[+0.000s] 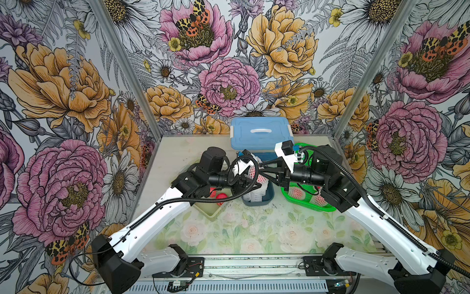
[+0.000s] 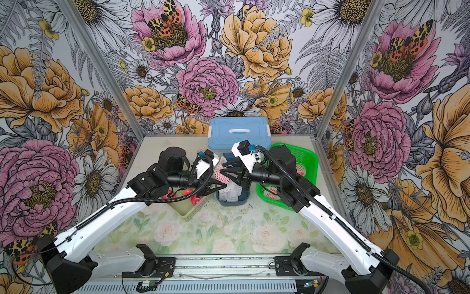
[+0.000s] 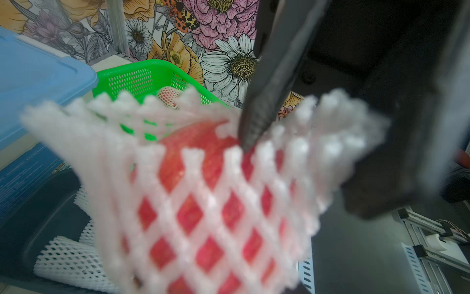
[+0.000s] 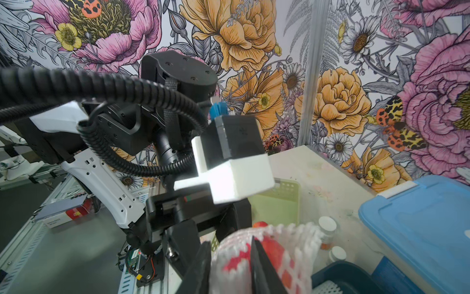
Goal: Remove foam nets from apples
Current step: Remove the foam net from the apple.
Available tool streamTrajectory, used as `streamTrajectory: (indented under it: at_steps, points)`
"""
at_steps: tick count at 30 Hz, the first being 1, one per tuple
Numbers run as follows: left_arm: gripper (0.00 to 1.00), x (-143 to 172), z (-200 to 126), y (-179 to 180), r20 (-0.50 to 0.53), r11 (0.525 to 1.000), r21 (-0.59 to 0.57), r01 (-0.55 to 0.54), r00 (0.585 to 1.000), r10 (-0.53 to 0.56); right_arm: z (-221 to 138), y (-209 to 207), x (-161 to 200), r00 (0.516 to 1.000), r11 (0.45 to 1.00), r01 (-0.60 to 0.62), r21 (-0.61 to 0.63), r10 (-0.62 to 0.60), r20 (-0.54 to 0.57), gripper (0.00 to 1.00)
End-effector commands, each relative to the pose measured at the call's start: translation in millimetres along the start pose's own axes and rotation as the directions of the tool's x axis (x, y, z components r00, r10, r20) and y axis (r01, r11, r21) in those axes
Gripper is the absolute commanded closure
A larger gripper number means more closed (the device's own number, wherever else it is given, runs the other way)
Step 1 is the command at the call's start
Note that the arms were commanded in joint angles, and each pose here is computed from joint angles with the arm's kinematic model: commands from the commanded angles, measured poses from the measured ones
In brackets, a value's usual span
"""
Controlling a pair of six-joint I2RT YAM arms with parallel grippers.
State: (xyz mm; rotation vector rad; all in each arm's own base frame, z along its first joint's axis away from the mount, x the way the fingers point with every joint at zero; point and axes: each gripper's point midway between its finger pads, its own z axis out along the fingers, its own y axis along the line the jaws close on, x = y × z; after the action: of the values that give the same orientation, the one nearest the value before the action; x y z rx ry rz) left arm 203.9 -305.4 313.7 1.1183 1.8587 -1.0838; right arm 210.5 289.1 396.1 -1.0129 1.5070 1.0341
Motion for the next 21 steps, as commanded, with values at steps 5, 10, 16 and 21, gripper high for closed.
streamTrajectory:
  at_steps: [5, 10, 16, 21]
  points:
    - [0.29, -13, -7, 0, 0.031, 0.998, -0.041, -0.053, 0.998, 0.054, -3, 2, -11, 1.0, 1.0, 0.009, 0.024, -0.01, 0.023, 1.0]
    - [0.01, -22, -11, -1, 0.086, 0.993, -0.073, -0.09, 0.992, 0.097, -8, 4, -27, 0.997, 0.999, -0.033, 0.032, 0.031, 0.066, 1.0]
    - [0.01, -39, -13, -1, 0.208, 0.989, -0.087, -0.118, 0.969, 0.134, -19, 6, -45, 0.976, 0.994, -0.106, 0.033, 0.098, 0.194, 1.0]
    - [0.01, -44, -11, -4, 0.253, 0.991, -0.063, -0.115, 0.959, 0.127, -23, 8, -59, 0.934, 0.984, -0.174, -0.022, 0.172, 0.312, 1.0]
